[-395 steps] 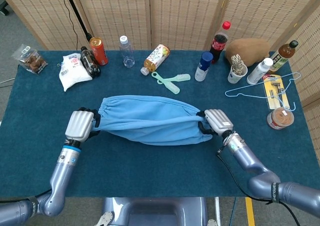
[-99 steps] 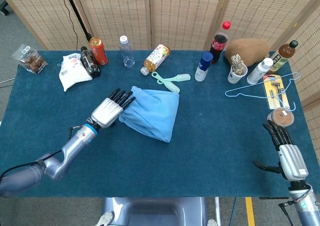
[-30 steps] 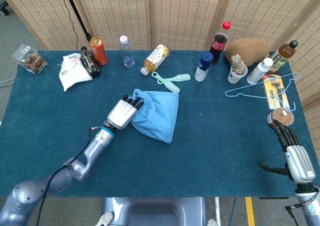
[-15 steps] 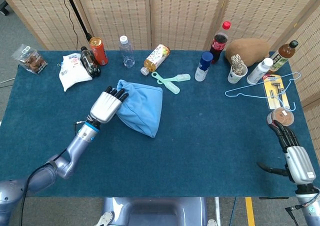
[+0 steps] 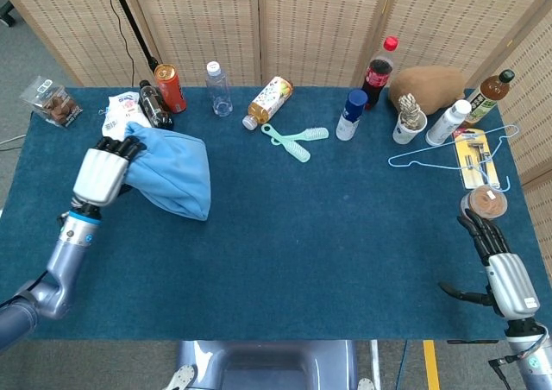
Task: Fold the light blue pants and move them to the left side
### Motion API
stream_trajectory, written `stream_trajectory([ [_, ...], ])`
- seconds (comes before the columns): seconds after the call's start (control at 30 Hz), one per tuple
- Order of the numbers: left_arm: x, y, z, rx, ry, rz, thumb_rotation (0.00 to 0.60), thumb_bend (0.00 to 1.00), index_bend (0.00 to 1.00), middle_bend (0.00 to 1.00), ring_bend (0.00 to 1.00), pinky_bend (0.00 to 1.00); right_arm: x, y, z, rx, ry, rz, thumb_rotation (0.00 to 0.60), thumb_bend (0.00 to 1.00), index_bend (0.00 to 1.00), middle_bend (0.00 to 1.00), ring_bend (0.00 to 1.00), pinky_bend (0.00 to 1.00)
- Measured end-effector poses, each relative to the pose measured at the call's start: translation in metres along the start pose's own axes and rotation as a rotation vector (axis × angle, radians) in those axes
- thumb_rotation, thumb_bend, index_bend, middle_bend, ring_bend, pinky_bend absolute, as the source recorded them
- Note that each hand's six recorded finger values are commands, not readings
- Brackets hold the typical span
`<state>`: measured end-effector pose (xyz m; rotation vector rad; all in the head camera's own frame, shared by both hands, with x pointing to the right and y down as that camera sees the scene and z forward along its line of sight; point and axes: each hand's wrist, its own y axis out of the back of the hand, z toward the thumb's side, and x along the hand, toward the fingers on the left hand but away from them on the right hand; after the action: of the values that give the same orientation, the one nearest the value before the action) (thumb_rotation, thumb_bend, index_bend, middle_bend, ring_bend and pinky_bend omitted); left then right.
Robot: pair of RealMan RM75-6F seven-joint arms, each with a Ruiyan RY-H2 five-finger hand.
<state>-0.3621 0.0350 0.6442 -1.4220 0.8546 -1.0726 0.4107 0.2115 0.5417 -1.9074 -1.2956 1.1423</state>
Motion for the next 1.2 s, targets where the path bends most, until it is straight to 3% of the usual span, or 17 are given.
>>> stream_trajectory([
  [0.37,-0.066,-0.011,-0.074,-0.014,0.152,-0.045,0.600,1.00,0.88,0.76,0.70,0.87,0.002,-0.002,0.006,0.002,0.014,0.008,0.600,0.00,0.00,0.00,0.00,0.00],
  [0.47,-0.083,-0.019,-0.084,-0.006,0.178,-0.063,0.600,1.00,0.83,0.68,0.61,0.84,0.001,-0.002,0.006,-0.001,0.013,0.012,0.600,0.00,0.00,0.00,0.00,0.00],
  [0.53,-0.092,-0.024,-0.087,-0.009,0.186,-0.080,0.482,0.98,0.65,0.45,0.36,0.60,0.001,-0.002,0.007,-0.002,0.016,0.013,0.600,0.00,0.00,0.00,0.00,0.00],
  [0.6,-0.097,-0.029,-0.087,-0.020,0.179,-0.100,0.208,0.82,0.28,0.10,0.05,0.16,0.001,-0.003,0.008,-0.004,0.021,0.015,0.600,0.00,0.00,0.00,0.00,0.00],
  [0.67,-0.103,-0.036,-0.087,-0.029,0.169,-0.142,0.101,0.64,0.07,0.00,0.00,0.01,0.001,-0.004,0.010,-0.004,0.025,0.020,0.600,0.00,0.00,0.00,0.00,0.00],
  [0.73,-0.112,-0.043,-0.088,-0.030,0.164,-0.201,0.073,0.57,0.00,0.00,0.00,0.00,0.001,-0.005,0.011,-0.003,0.028,0.023,0.600,0.00,0.00,0.00,0.00,0.00],
  [0.93,-0.131,-0.042,-0.090,-0.051,0.182,-0.275,0.063,0.51,0.00,0.00,0.00,0.00,0.003,-0.004,0.014,-0.009,0.037,0.021,0.600,0.00,0.00,0.00,0.00,0.00],
  [1.2,-0.157,-0.011,-0.090,-0.125,0.218,-0.295,0.067,0.49,0.00,0.00,0.00,0.00,0.006,0.000,0.015,-0.019,0.041,0.012,0.600,0.00,0.00,0.00,0.00,0.00],
])
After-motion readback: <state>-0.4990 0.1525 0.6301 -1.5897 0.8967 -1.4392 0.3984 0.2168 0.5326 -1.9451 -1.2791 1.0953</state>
